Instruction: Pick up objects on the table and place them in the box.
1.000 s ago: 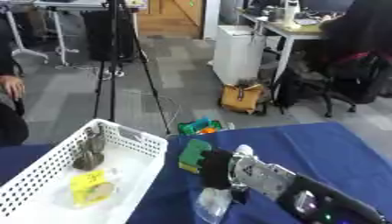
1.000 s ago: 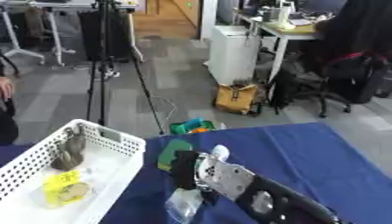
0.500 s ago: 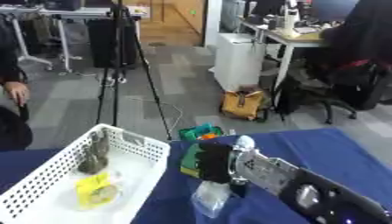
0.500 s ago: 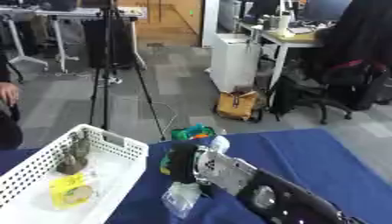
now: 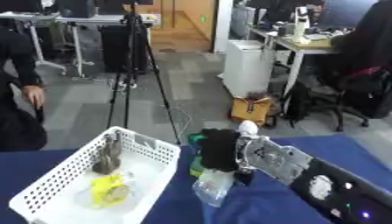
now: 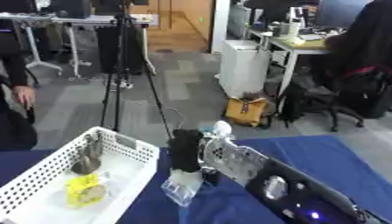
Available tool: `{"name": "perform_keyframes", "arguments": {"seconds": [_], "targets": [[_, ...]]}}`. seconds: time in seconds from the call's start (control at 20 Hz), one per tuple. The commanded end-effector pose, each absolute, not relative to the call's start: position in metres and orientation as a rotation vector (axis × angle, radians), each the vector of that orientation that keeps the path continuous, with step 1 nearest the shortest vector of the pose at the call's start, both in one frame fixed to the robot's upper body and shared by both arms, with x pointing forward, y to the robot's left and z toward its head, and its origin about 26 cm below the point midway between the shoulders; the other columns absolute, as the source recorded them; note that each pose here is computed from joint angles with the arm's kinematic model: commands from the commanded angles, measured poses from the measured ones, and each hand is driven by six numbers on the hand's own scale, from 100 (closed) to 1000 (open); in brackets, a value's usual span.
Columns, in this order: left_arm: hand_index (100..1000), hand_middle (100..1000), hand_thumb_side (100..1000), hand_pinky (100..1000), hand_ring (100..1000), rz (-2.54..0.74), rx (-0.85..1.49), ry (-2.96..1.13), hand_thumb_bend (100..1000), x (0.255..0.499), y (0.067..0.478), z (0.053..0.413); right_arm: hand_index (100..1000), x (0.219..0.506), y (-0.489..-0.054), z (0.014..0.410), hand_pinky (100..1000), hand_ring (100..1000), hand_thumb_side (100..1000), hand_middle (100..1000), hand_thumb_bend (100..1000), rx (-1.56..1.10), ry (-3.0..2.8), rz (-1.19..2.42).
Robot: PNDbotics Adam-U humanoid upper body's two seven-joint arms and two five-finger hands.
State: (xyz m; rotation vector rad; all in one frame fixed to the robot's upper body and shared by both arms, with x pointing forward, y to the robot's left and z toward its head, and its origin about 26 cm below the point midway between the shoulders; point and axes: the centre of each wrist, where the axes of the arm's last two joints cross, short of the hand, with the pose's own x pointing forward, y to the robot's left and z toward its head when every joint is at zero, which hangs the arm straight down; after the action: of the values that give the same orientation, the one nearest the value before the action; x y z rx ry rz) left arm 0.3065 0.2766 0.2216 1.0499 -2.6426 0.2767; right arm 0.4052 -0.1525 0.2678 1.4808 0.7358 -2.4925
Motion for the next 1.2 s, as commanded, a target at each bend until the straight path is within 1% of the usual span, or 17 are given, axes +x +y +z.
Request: {"name": "perform_keyframes", "arguments": {"seconds": [0.05,0.4,0.55,0.7,1.05,1.2], "targets": [[783,833,997,751,765,0.278,1.059,-2.665,100,0.304,0.278,0.228,539,0.402,-0.155,0.290,898,899,358,555,100,1.337,0.186,-2.590],[783,833,997,752,765,0.278,1.049,-2.671,100,0.304,0.277,0.229,528,0.398,-0.147,0.309,890,893,333,543,100,1.401,0.263,-2.556],[784,834,997,752,765,0.279,1.045,-2.670,100,0.305,0.276,0.229,513,0.398,-0.144,0.318,882,884,301,528,100,1.436,0.313,-2.547],[784,834,997,752,765,0.282,1.037,-2.676,100,0.305,0.275,0.230,501,0.398,-0.141,0.327,879,878,291,516,100,1.470,0.382,-2.545],[785,835,997,752,765,0.283,1.024,-2.687,100,0.306,0.273,0.232,492,0.402,-0.138,0.333,877,873,284,508,100,1.503,0.452,-2.561],[785,835,997,753,765,0.283,1.017,-2.691,100,0.306,0.272,0.233,489,0.401,-0.134,0.339,874,868,267,504,100,1.537,0.470,-2.544]]}}
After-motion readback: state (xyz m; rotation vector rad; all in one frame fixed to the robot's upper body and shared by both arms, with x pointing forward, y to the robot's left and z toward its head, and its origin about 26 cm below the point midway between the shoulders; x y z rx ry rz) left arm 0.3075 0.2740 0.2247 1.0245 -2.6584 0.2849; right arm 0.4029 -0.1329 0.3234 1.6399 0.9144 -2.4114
